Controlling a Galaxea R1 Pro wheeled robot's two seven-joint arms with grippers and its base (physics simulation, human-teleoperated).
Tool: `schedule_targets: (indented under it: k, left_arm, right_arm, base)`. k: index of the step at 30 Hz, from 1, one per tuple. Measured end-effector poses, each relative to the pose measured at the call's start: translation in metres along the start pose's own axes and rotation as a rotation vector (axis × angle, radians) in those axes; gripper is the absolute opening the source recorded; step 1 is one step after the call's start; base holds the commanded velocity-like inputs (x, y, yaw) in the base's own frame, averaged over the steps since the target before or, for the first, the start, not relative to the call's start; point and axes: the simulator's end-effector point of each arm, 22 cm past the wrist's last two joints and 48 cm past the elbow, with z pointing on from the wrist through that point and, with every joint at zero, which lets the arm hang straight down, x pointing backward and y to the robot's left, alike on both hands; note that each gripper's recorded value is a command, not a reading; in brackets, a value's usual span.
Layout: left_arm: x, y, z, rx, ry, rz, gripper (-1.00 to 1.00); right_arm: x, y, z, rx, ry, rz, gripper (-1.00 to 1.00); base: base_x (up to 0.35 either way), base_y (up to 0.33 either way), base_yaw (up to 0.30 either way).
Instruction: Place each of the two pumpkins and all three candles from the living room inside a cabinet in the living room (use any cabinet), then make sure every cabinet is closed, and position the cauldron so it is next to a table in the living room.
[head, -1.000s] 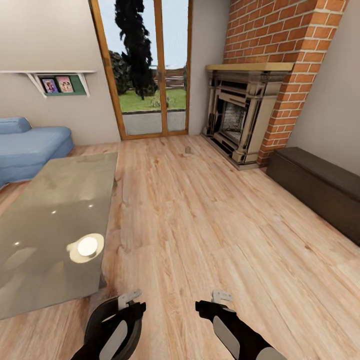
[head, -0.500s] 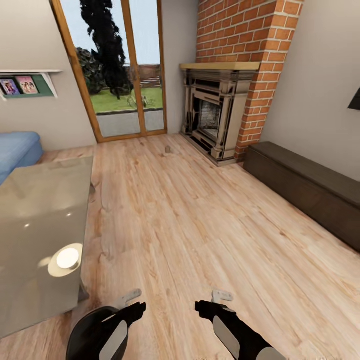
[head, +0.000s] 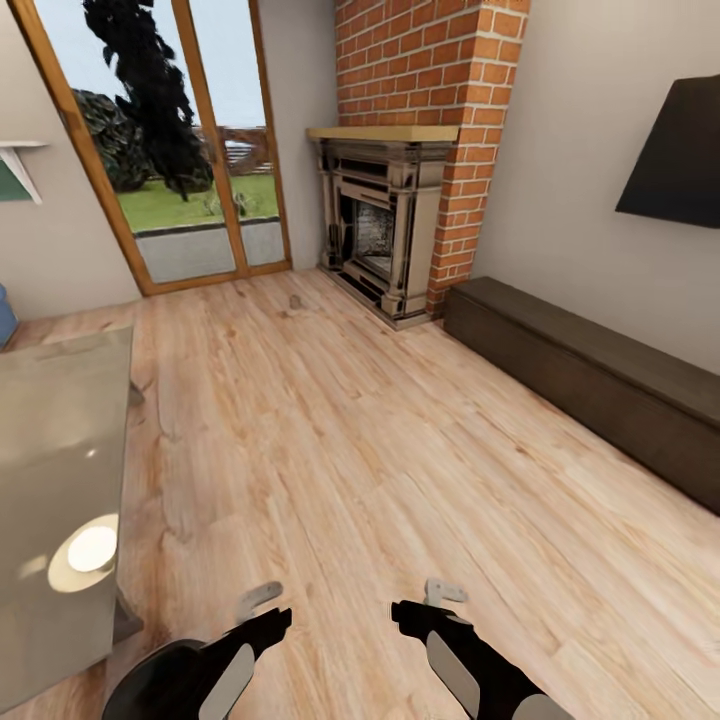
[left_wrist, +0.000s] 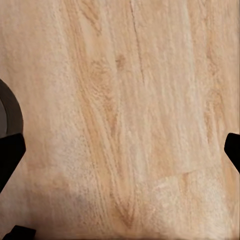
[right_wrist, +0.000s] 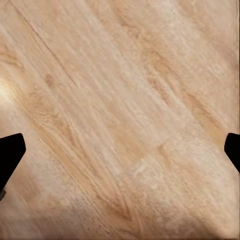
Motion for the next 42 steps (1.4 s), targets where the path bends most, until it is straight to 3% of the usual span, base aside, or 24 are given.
schedule_targets:
  k: [13,21,42]
  left_arm:
    - [0.0021,0.0013,0.0004,-0.003,0.004,0.001,1.00]
    - [0.0072,0.0048,0.0014,-0.011,0.014,0.003,1.00]
    - [0.0093,0.0061,0.0017,-0.015,0.019,0.003,1.00]
  right_arm:
    - [-0.0010,-0.0030,0.0005,0.005,-0.004,0.016,1.00]
    - [-0.0029,-0.0047,0.0010,0.004,-0.018,0.075,1.00]
    - [-0.0021,-0.0066,0.0014,0.007,-0.017,0.080,1.00]
  base:
    - [0.000,0.000,-0.283]
    - [0.000,0.000,-0.283]
    - [0.000,-0.011,-0.283]
